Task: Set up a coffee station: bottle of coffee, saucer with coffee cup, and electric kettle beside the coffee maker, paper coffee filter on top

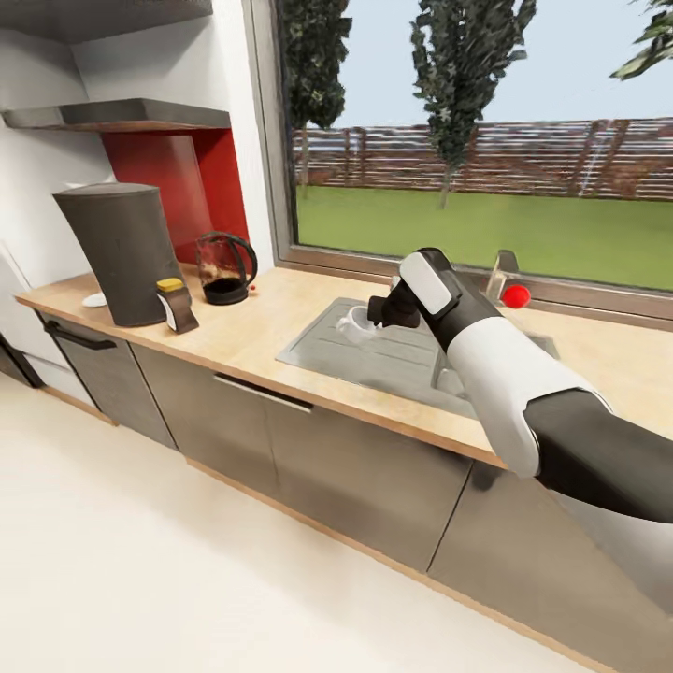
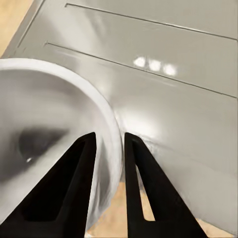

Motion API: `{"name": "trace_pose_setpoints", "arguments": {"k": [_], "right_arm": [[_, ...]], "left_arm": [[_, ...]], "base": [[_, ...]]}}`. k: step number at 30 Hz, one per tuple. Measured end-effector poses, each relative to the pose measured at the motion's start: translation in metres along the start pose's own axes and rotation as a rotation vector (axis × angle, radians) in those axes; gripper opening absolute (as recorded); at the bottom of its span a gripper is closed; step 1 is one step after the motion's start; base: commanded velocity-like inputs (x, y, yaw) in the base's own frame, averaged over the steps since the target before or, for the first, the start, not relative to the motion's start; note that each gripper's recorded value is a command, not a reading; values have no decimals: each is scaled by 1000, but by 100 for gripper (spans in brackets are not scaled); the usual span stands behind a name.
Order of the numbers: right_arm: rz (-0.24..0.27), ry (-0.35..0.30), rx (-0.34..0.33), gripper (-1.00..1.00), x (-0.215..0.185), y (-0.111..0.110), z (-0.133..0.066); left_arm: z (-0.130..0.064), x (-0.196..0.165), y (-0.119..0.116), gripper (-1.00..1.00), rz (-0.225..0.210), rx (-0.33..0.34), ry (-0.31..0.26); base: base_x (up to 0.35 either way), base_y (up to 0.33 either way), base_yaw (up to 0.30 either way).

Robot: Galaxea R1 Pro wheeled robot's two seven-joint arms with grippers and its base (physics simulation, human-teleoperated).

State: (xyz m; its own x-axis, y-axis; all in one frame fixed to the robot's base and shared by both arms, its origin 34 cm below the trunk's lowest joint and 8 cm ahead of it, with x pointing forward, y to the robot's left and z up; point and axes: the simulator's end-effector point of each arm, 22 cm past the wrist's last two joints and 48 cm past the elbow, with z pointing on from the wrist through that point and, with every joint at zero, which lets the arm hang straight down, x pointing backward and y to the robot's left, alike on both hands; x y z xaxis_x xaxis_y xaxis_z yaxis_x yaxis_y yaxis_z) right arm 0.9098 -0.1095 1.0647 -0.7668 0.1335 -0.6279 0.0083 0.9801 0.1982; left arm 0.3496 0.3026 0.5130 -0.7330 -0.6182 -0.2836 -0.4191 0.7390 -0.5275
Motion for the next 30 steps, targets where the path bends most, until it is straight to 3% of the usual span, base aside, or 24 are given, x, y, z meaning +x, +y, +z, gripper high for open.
{"name": "trace_pose_setpoints", "arguments": {"k": [30], "right_arm": [[1,3,-1,-100,1,1,1]], "left_arm": [[0,0,0,100,-1,-1,0]], "base": [[0,0,270]]}}
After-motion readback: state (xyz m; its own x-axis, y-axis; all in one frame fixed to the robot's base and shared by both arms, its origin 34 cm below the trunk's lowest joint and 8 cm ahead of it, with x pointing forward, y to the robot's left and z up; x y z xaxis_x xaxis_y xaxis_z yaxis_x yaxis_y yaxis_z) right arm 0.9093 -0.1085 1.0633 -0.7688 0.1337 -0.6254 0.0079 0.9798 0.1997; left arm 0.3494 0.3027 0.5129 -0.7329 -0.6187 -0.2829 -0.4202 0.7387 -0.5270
